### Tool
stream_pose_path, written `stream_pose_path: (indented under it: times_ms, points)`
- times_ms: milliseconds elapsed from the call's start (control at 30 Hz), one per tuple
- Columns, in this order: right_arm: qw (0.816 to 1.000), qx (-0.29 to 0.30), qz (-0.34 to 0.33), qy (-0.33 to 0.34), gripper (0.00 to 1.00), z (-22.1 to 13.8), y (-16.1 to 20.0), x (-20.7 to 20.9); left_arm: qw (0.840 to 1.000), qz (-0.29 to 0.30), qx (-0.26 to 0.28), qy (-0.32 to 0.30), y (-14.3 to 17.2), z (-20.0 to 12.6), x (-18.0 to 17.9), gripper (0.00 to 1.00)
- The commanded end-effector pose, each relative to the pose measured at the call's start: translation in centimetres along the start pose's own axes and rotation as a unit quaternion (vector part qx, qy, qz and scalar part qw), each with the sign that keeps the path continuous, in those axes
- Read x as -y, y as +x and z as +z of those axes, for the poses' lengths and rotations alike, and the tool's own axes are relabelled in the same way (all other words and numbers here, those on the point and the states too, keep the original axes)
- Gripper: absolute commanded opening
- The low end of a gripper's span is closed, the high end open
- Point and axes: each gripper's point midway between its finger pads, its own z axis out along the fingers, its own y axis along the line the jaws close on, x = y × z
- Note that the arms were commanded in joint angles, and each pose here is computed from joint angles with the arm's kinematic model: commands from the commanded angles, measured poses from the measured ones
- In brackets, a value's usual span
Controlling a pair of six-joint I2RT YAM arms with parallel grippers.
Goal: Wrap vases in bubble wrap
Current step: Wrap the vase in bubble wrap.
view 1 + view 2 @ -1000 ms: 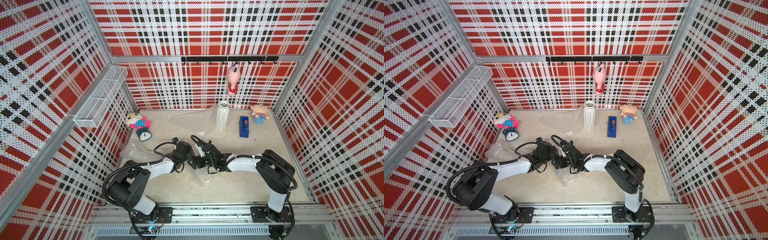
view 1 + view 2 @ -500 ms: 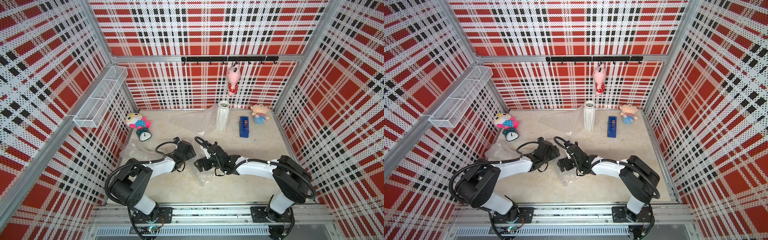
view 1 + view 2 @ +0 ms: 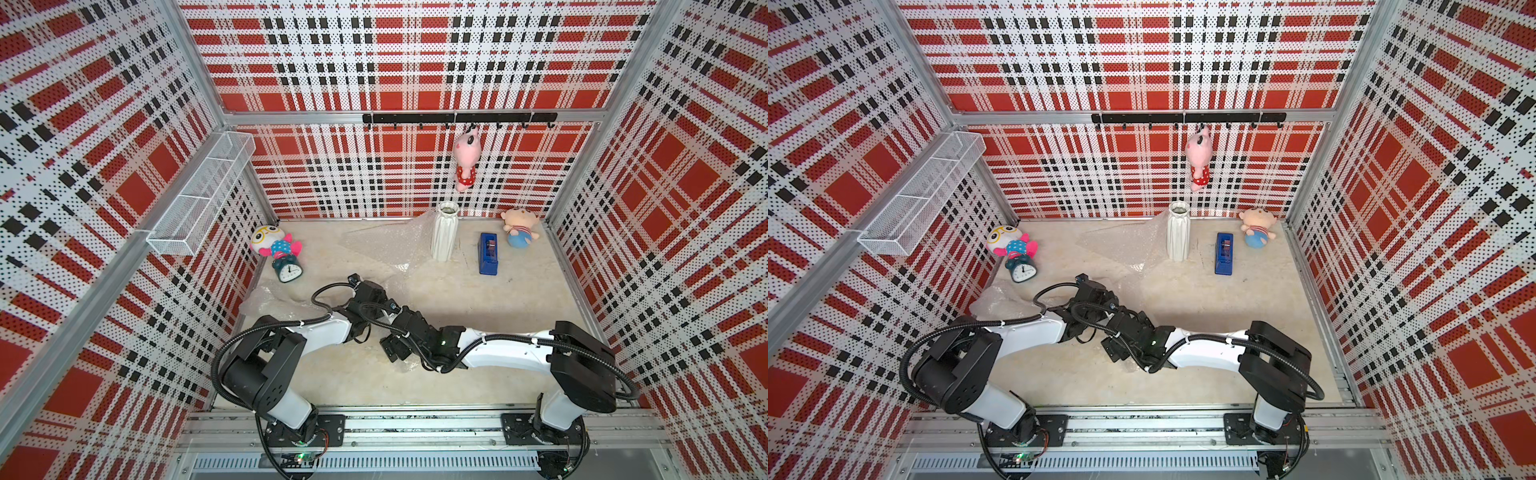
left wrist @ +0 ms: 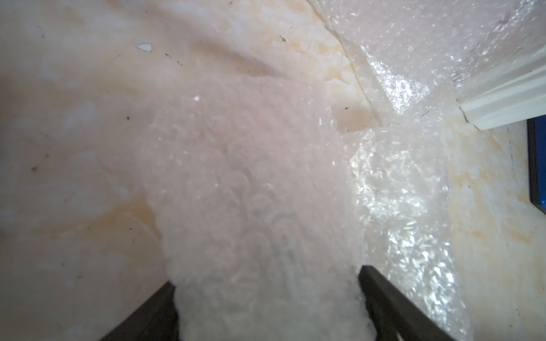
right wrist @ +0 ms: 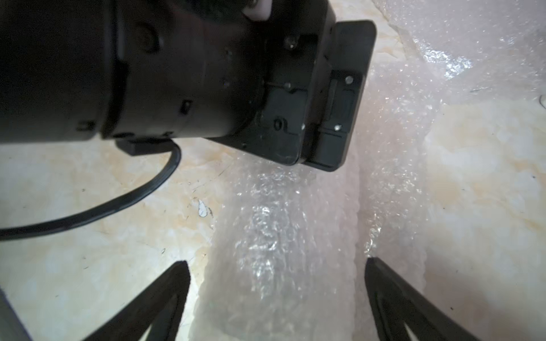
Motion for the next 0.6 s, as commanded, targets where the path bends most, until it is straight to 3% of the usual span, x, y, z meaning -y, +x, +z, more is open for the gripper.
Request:
stream_pose_path:
  times_ms: [0, 333, 567]
  points:
    - [0.999, -0.019, -0.014, 0.030, 0.96, 0.9, 1.2, 0.4, 0.999, 0.021, -0.035, -0.021, 1.9, 0.4, -1.0, 0.89]
    - [0.998, -0.056, 0.006, 0.015, 0.94, 2.9, 3.3, -0.5, 0.999, 0.020, -0.037, -0.012, 1.8, 0.3, -0.5, 0.89]
    - [0.995, -0.062, 0.077, -0.028, 0.81, 2.6, 4.6, -0.4, 0.999, 0.012, -0.027, 0.012, -0.2, -0.6, 0.9, 0.94]
